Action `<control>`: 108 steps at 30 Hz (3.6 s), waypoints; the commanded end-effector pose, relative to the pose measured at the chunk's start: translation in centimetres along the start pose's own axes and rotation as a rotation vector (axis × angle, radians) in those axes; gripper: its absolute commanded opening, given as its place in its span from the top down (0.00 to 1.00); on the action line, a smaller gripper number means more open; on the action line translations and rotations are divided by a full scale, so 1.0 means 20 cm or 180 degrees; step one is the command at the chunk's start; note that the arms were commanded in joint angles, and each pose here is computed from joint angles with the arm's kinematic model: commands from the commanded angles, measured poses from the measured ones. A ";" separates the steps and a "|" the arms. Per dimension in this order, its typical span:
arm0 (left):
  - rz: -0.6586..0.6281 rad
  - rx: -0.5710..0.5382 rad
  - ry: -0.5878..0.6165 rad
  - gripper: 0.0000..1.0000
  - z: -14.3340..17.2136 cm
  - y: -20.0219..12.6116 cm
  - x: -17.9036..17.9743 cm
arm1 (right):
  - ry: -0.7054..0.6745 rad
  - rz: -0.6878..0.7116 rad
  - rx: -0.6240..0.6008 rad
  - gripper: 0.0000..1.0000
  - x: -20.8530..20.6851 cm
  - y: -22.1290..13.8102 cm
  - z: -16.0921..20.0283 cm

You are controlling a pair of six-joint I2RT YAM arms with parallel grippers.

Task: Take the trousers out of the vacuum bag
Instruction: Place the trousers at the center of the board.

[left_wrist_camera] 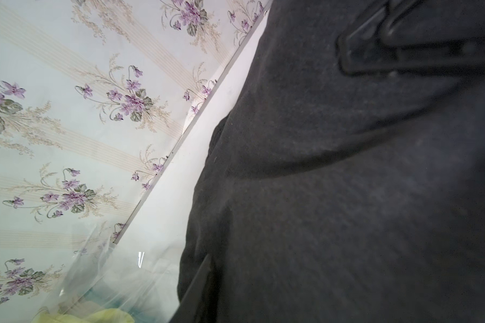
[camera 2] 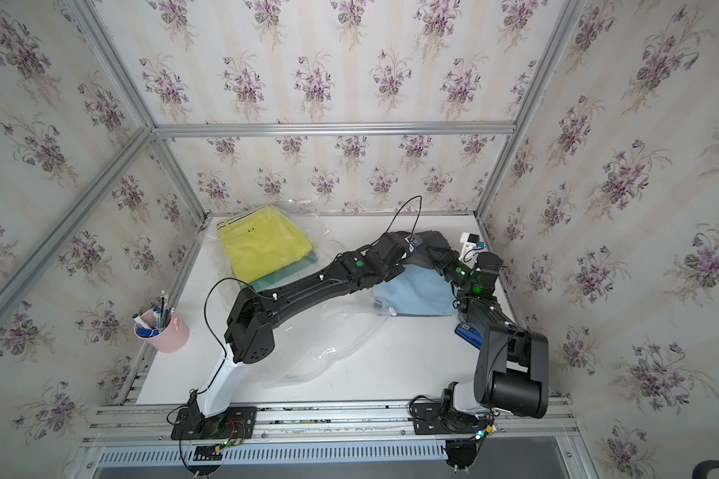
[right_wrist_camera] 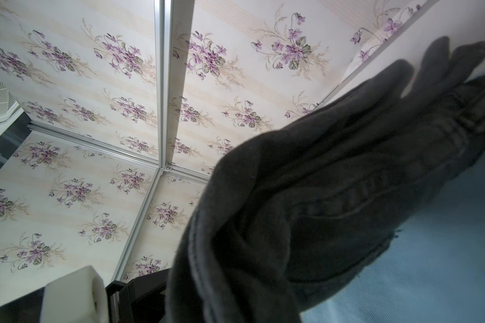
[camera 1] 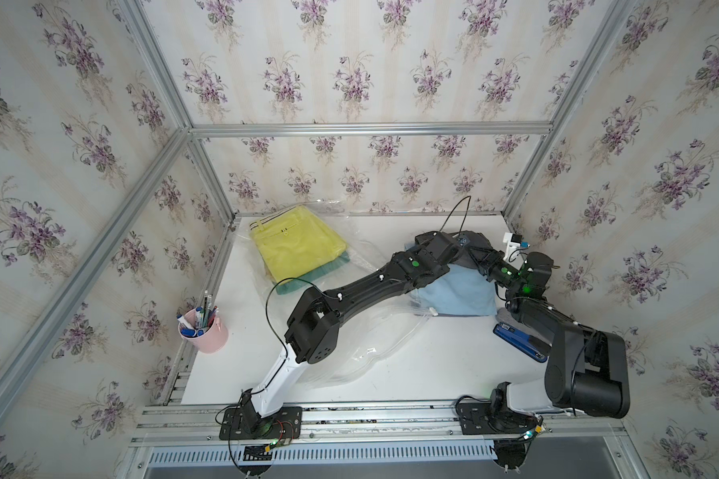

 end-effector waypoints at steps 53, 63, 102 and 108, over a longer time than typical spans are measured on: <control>0.1902 -0.0082 -0.2422 0.00 0.00 -0.30 -0.20 | -0.0672 0.1690 -0.0565 0.19 -0.18 -0.39 -0.03; 0.1721 0.0122 -0.2793 0.00 0.10 0.18 -0.08 | -0.0583 0.1748 -0.0409 0.21 -0.30 -0.36 0.05; 0.1749 0.0215 -0.3226 0.13 0.24 0.50 -0.07 | -0.0511 0.2294 -0.0886 0.24 -0.42 -0.47 0.01; 0.1647 0.0062 -0.3173 0.00 0.17 0.37 0.06 | -0.0831 0.1890 -0.0948 0.25 -0.16 -0.48 0.00</control>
Point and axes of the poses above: each gripper's point midway between its finger pads, its own y axis out along the fingers, its own x axis along the line the jaws close on, z = x × y, the point moved 1 cm from there along -y, back along the fingers, and after that the axes turned 12 degrees about y, right-handed, at the moved point
